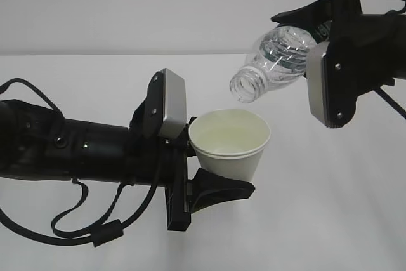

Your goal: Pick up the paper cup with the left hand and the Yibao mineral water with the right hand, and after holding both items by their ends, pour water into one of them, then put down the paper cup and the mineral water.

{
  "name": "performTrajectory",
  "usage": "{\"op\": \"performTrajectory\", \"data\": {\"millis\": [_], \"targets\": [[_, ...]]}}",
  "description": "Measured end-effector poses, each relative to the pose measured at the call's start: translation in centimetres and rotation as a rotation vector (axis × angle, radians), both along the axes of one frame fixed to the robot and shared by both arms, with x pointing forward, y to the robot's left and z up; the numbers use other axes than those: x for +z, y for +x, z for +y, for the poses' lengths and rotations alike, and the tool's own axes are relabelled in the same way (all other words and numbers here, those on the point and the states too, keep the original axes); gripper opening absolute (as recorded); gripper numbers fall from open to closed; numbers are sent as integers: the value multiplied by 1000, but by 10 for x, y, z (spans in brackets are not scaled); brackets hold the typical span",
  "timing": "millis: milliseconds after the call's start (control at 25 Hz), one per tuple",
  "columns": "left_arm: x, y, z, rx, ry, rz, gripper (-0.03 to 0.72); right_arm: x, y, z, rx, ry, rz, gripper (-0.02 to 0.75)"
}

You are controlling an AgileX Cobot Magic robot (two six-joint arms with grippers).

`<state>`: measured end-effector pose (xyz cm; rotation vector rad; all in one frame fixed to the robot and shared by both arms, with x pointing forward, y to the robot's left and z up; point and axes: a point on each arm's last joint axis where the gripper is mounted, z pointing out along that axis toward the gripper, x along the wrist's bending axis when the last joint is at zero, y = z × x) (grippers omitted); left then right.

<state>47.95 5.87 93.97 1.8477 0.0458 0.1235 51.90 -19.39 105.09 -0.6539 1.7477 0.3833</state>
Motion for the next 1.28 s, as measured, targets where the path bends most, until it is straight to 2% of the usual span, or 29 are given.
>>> {"op": "performTrajectory", "data": {"millis": [680, 1280], "targets": [[0, 0, 0, -4, 0, -9, 445, 0, 0, 0, -2, 1, 1, 433], [0, 0, 0, 2, -4, -9, 445, 0, 0, 0, -35, 94, 70, 433]]}}
